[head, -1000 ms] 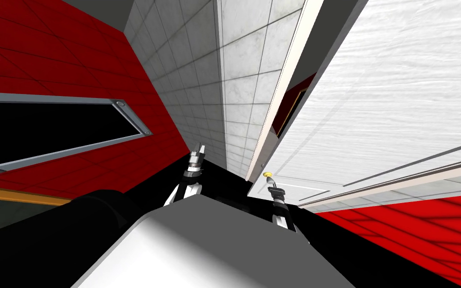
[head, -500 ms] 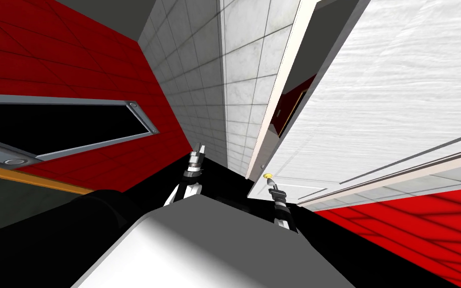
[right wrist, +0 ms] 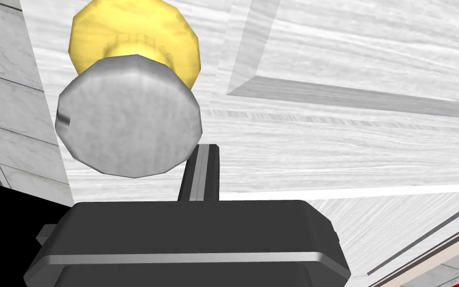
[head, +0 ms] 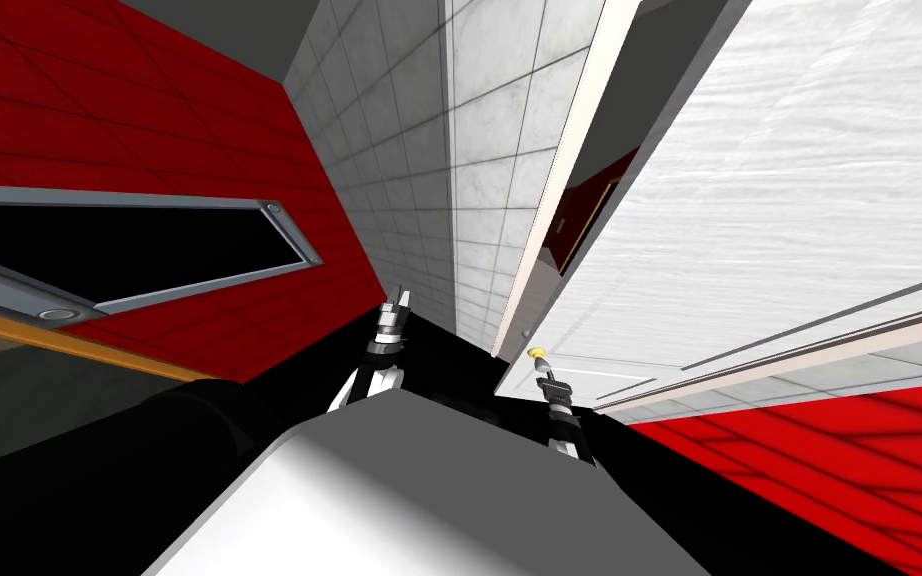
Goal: Pull the door open
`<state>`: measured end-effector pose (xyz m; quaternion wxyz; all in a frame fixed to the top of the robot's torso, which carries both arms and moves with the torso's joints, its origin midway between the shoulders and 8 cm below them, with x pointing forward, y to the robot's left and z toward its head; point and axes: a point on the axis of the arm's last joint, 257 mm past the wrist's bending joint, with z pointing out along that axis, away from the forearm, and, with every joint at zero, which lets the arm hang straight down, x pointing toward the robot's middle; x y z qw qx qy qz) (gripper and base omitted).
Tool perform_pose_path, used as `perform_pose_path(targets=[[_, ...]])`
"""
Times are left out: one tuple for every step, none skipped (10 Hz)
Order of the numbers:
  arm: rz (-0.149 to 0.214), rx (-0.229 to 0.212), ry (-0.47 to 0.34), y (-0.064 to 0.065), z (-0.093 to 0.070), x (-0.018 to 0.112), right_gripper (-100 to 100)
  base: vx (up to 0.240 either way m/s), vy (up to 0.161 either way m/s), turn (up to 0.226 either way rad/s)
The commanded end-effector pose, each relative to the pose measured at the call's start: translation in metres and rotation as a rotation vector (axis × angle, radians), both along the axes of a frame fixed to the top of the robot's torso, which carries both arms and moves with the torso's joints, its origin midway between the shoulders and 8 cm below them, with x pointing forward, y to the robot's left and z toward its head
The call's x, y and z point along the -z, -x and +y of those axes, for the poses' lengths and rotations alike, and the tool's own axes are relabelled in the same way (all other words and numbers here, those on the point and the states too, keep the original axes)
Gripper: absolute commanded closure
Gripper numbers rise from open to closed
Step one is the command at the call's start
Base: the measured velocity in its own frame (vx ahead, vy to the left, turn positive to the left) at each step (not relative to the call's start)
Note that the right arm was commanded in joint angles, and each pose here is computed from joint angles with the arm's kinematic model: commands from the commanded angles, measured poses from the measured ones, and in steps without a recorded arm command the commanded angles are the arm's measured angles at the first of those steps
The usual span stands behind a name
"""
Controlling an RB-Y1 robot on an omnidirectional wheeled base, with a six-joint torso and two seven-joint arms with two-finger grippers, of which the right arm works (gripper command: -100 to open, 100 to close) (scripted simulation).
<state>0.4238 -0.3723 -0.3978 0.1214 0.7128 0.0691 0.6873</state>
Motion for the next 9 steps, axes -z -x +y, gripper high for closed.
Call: perform_pose_path(targets=[[-0.029,-0.030,-0.041,-0.005,0.022,-0.007,-100,-0.061,-0.046,0.033],[-0.029,-0.030,-0.041,-0.005,0.022,-0.007,-100,-0.033,-0.004,0.000],[-0.031,-0.037,-0.076,-0.003,0.024,-0.007,-100,-0.046,-0.015,0.020],[-0.033,-0.043,-0.110,-0.001,0.026,-0.007,-100,-0.074,-0.051,0.060],[-0.033,-0.043,-0.110,-0.001,0.026,-0.007,-100,-0.061,-0.046,0.038],[-0.033,-0.043,-0.110,-0.001,0.026,-0.007,-100,-0.029,-0.018,0.015],[-0.035,-0.054,-0.172,0.002,0.030,-0.007,-100,-0.078,-0.043,0.068],[-0.035,-0.054,-0.172,0.002,0.030,-0.007,-100,-0.078,-0.045,0.055],[-0.036,-0.059,-0.200,0.004,0.032,-0.006,-100,-0.069,-0.047,0.045]])
